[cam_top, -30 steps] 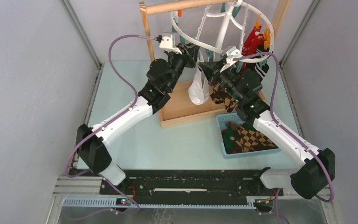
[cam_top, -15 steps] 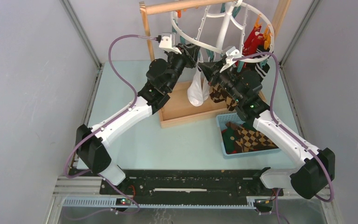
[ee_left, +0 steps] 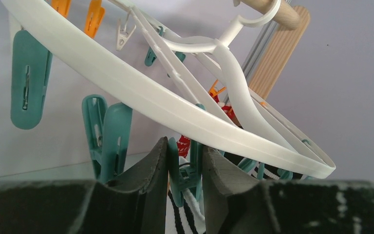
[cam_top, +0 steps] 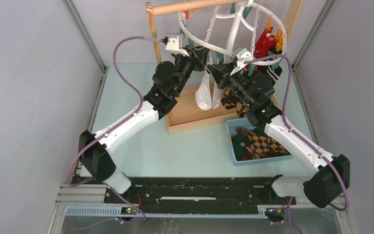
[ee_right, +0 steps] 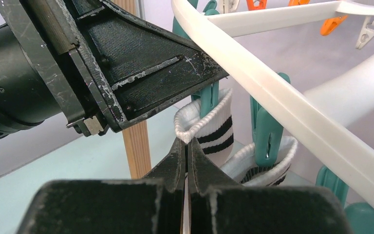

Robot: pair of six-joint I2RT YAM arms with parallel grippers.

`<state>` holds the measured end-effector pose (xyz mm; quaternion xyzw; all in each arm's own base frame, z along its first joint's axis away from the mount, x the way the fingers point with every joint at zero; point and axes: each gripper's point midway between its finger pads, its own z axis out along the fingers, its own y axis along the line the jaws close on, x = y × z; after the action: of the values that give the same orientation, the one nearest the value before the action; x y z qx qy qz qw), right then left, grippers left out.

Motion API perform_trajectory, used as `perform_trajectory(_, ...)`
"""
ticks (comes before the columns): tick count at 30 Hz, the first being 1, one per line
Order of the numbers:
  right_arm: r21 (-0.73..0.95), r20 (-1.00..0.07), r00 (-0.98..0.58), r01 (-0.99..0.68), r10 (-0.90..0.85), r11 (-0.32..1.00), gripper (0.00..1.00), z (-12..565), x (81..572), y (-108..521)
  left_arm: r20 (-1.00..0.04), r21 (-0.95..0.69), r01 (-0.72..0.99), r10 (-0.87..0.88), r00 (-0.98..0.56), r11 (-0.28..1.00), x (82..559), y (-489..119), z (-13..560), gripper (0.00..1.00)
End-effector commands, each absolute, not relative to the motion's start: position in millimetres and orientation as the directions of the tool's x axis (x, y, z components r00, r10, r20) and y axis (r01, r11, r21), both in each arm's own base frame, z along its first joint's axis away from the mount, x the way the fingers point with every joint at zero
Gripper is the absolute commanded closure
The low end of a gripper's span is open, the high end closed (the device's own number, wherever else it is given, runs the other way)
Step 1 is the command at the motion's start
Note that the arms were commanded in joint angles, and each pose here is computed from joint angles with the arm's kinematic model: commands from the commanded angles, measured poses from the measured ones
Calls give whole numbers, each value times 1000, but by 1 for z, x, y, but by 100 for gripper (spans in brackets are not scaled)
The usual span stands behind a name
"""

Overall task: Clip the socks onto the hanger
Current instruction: Clamp the sock onto the hanger.

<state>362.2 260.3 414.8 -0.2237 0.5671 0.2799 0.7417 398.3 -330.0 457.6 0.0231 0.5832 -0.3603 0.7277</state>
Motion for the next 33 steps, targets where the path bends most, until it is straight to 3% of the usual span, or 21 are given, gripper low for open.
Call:
perform_trajectory(1, -40, -934, 294, -648, 202, 760, 100, 454, 360, 251, -828, -408, 586, -554, 85, 700, 380, -322, 496, 70)
perform_trajectory(3, -38, -936, 289, -650, 201, 759, 100, 452, 360, 252, -828, -409, 588, -555, 83, 698, 380, -322, 496, 68)
perform_trajectory(10, -37, -936, 288, -653, 203, 757, 100, 453, 359, 252, -822, -421, 587, -565, 75, 691, 377, -319, 498, 43)
perform_trajectory(20, -3, -944, 251, -657, 215, 754, 100, 451, 360, 241, -823, -421, 626, -567, 42, 657, 357, -314, 500, 26)
perform_trajectory(33, 63, -958, 152, -715, 242, 697, 100, 442, 349, 221, -885, -364, 771, -452, -111, 523, 294, -323, 475, 17)
